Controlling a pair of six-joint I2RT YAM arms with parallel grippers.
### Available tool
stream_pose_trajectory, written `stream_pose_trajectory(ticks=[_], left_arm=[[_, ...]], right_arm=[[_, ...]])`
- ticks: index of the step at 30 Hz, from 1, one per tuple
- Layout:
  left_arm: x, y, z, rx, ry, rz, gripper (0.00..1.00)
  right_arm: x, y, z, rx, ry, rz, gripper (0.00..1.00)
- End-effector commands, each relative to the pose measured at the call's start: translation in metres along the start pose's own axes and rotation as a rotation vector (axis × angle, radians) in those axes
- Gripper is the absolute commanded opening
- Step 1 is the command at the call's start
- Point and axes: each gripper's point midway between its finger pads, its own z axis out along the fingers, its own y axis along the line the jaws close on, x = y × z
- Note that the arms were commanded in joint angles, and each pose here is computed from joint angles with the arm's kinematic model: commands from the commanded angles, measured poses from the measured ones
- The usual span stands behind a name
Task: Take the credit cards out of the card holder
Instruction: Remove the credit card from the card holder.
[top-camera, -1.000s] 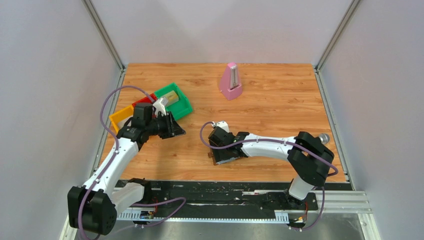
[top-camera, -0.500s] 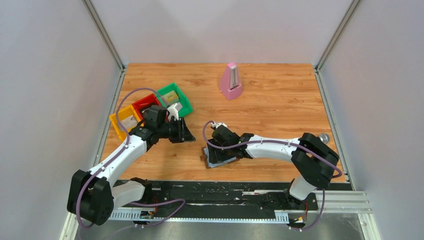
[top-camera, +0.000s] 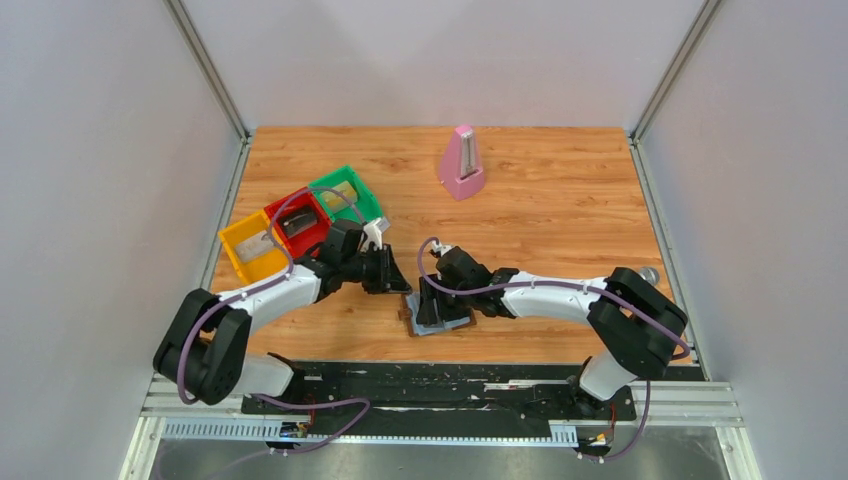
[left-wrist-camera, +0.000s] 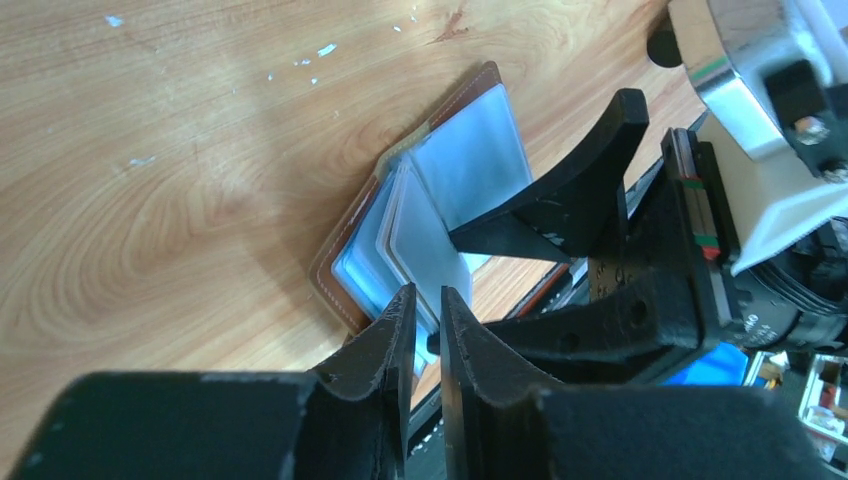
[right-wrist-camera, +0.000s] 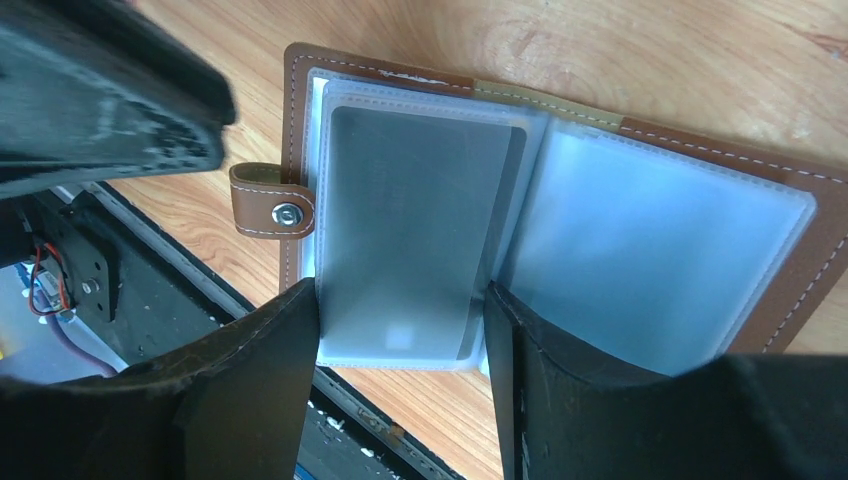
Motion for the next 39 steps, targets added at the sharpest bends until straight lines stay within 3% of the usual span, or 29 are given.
stream_pose_trajectory(ticks=[1, 11, 39], left_arm=[[-0.010, -0.013, 0.014, 0.080, -0.036, 0.024, 0.21], [-0.004, 0.000, 0.026, 0.048, -0.021, 0.015, 0.15], [0.001, 0.014, 0.027, -0.027, -0.015, 0.031, 0.15]], right_arm=[[-0.010, 0.016, -0.007, -0.075, -0.042, 0.013, 0.54], [-0.011, 0.015, -0.007, -0.078, -0.046, 0.019, 0.54], [-0.011, 0.014, -0.008, -0.083, -0.049, 0.037, 0.54]])
